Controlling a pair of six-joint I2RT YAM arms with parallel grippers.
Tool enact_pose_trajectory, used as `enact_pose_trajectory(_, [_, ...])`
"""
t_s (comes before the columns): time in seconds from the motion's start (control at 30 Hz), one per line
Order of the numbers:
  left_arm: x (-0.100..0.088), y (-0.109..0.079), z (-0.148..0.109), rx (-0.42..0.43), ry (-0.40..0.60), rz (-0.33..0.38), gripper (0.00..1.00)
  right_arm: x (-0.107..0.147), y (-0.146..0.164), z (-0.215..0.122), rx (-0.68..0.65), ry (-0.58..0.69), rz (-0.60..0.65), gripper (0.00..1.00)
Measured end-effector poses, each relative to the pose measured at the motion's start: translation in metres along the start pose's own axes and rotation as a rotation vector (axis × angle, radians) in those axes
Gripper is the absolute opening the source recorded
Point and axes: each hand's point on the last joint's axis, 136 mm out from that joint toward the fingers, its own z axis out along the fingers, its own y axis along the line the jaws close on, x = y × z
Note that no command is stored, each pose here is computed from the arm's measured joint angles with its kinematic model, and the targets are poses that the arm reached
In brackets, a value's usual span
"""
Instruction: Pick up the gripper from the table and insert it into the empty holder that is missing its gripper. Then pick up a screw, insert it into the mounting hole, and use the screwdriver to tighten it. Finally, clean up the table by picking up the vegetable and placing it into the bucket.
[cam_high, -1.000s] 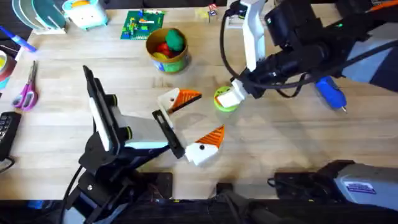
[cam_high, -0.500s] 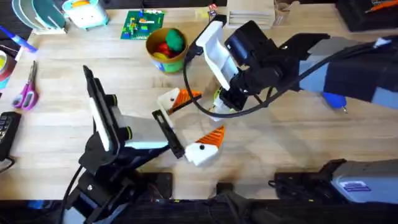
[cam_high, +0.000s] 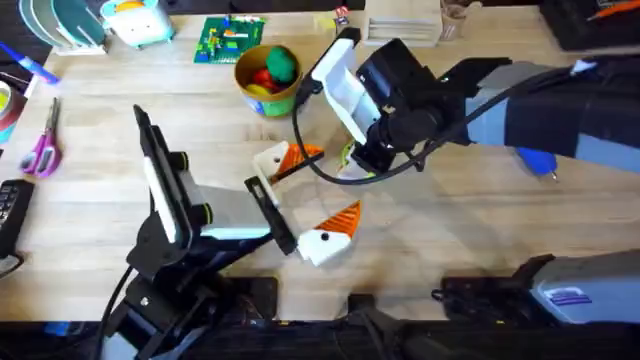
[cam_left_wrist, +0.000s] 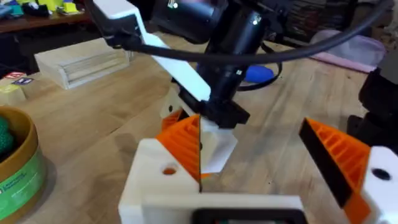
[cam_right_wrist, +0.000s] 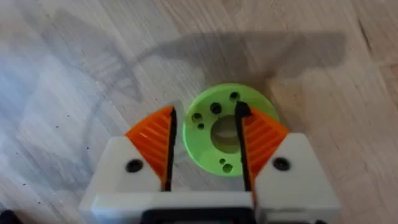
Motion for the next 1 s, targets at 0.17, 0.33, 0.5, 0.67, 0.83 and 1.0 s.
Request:
enact_pose_trajectory(0.17, [0.0, 0.0, 0.0, 0.0, 0.0, 0.0, 0.992, -0.0003, -0.0005, 0.0, 0.003, -0.001, 0.0, 0.476])
enact_pose_trajectory(0.33, [-0.0002, 0.0, 0.0, 0.0, -0.001, 0.0, 0.993, -0.0017, -0.001, 0.0001, 0.005, -0.006, -0.001, 0.479])
enact_pose_trajectory(0.5, [0.0, 0.0, 0.0, 0.0, 0.0, 0.0, 0.993, -0.0057, -0.0024, -0.0001, 0.011, -0.023, -0.003, 0.452])
enact_pose_trajectory(0.67, [0.0, 0.0, 0.0, 0.0, 0.0, 0.0, 0.993, -0.0057, -0.0025, -0.0001, 0.011, -0.023, -0.002, 0.368])
enact_pose_trajectory(0.83, [0.0, 0.0, 0.0, 0.0, 0.0, 0.0, 0.992, -0.006, -0.0026, -0.0001, 0.011, -0.024, -0.001, 0.176])
enact_pose_trajectory(1.0, [-0.0001, 0.0, 0.0, 0.0, 0.0, 0.0, 0.993, -0.0063, -0.0027, -0.0001, 0.011, -0.025, 0.0, 0.01])
